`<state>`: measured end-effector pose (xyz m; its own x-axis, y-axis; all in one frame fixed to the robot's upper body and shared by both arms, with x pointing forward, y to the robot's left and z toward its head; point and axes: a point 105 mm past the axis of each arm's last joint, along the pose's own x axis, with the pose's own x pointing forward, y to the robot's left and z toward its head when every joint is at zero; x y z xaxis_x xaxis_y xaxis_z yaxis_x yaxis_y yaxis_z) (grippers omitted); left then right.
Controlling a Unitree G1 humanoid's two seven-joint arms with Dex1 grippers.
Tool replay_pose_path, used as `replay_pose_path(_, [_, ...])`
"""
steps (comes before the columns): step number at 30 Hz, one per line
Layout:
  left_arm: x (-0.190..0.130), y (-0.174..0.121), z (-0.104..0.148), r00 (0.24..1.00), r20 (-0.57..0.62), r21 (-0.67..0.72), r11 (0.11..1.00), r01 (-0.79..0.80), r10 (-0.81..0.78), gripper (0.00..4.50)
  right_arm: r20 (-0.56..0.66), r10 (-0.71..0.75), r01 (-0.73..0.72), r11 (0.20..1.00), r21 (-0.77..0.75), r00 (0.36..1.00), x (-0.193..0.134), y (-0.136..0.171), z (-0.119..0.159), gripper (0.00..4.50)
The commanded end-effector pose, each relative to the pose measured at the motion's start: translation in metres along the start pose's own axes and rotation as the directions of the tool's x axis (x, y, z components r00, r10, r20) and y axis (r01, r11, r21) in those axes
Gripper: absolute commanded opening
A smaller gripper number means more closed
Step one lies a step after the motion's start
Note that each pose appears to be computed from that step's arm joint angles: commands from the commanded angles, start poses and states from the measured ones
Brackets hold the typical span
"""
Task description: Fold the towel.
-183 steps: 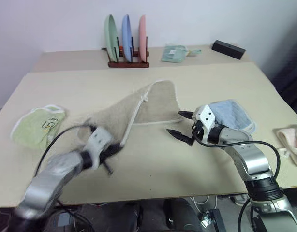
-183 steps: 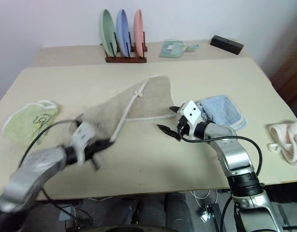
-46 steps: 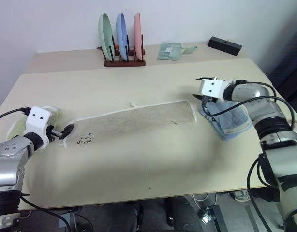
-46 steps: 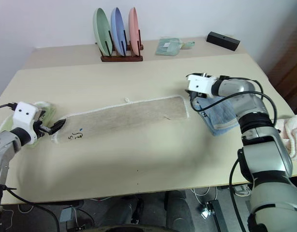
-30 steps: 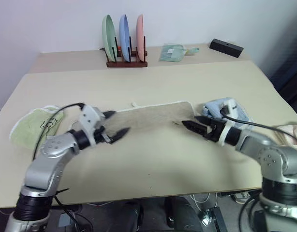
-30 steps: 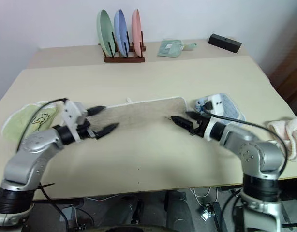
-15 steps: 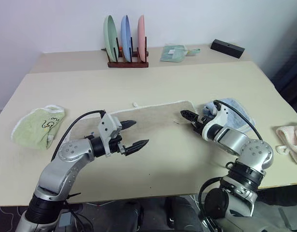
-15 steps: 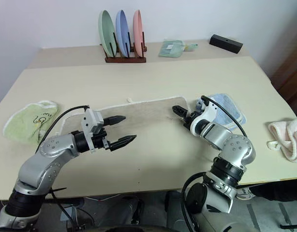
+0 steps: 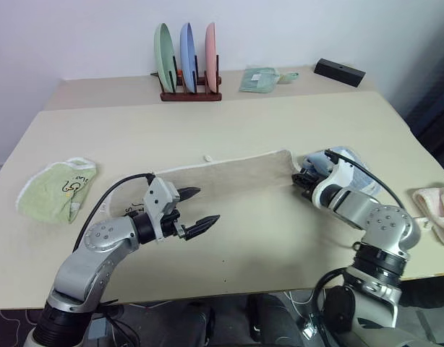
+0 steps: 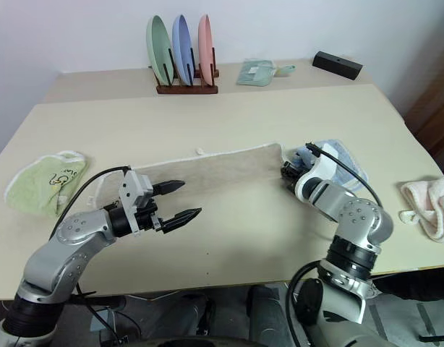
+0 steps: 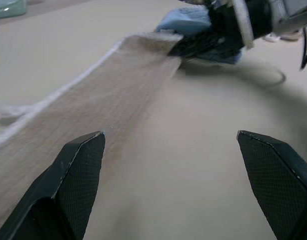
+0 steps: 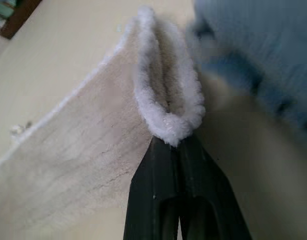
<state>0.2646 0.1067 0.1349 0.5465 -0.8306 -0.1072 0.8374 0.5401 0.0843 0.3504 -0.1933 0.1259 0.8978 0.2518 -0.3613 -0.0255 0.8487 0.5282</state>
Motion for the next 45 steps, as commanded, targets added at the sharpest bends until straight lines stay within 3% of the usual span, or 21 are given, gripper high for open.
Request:
replay_pose_path(1, [-0.005, 0.003, 0.01, 0.999, 0.036, 0.037, 0.999, -0.016, 0.015, 4.3, 0.091, 0.077, -0.058, 0.979, -0.196, 0.993, -0.014, 0.02, 0.026, 0.04])
replay_pose_path(3, [-0.006, 0.004, 0.01, 0.999, 0.035, 0.037, 0.999, -0.019, 0.018, 4.3, 0.096, 0.098, -0.067, 0.957, -0.282, 0.991, -0.017, 0.027, 0.031, 0.04])
replay_pose_path(5, [-0.006, 0.006, 0.009, 0.999, 0.035, 0.042, 0.999, -0.026, 0.025, 4.3, 0.071, 0.173, -0.124, 0.887, -0.445, 0.982, -0.018, 0.047, 0.033, 0.04])
replay_pose_path(6, [-0.007, 0.008, 0.01, 0.999, 0.035, 0.046, 0.998, -0.032, 0.031, 4.3, 0.014, 0.242, -0.184, 0.771, -0.61, 0.97, -0.018, 0.069, 0.027, 0.04])
replay_pose_path(8, [-0.007, 0.012, 0.011, 0.998, 0.037, 0.05, 0.998, -0.043, 0.041, 4.3, -0.118, 0.314, -0.281, 0.547, -0.788, 0.942, -0.019, 0.093, 0.006, 0.04])
replay_pose_path(11, [-0.007, 0.016, 0.012, 0.998, 0.04, 0.052, 0.997, -0.054, 0.051, 4.3, -0.242, 0.352, -0.365, 0.342, -0.866, 0.904, -0.018, 0.105, -0.015, 0.04])
replay_pose_path(15, [-0.009, 0.02, 0.012, 0.996, 0.041, 0.052, 0.995, -0.08, 0.078, 4.3, -0.323, 0.455, -0.491, 0.323, -0.809, 0.83, 0.007, 0.144, -0.043, 0.04])
replay_pose_path(18, [-0.012, 0.021, 0.011, 0.994, 0.034, 0.049, 0.994, -0.102, 0.1, 4.3, -0.373, 0.459, -0.535, 0.299, -0.79, 0.806, 0.018, 0.155, -0.062, 0.04])
replay_pose_path(24, [-0.018, 0.018, 0.01, 0.992, 0.029, 0.046, 0.991, -0.122, 0.121, 4.3, -0.448, 0.448, -0.582, 0.221, -0.783, 0.773, 0.022, 0.156, -0.086, 0.04])
replay_pose_path(29, [-0.018, 0.018, 0.009, 0.992, 0.023, 0.041, 0.991, -0.126, 0.125, 4.3, -0.442, 0.412, -0.551, 0.194, -0.811, 0.797, 0.026, 0.148, -0.087, 0.04])
replay_pose_path(32, [-0.018, 0.018, 0.008, 0.992, 0.02, 0.039, 0.992, -0.123, 0.122, 4.3, -0.477, 0.438, -0.59, 0.164, -0.791, 0.762, 0.019, 0.149, -0.089, 0.04])
replay_pose_path(35, [-0.017, 0.019, 0.008, 0.993, 0.018, 0.038, 0.992, -0.121, 0.121, 4.3, -0.511, 0.484, -0.638, 0.139, -0.757, 0.711, 0.007, 0.155, -0.091, 0.86])
replay_pose_path(41, [-0.018, 0.02, 0.007, 0.993, 0.015, 0.035, 0.992, -0.121, 0.121, 4.3, -0.469, 0.543, -0.62, 0.127, -0.774, 0.697, -0.009, 0.157, -0.074, 3.79])
replay_pose_path(45, [-0.02, 0.021, 0.007, 0.991, 0.012, 0.032, 0.991, -0.13, 0.13, 4.3, -0.42, 0.586, -0.61, 0.166, -0.774, 0.693, -0.022, 0.15, -0.054, 3.79])
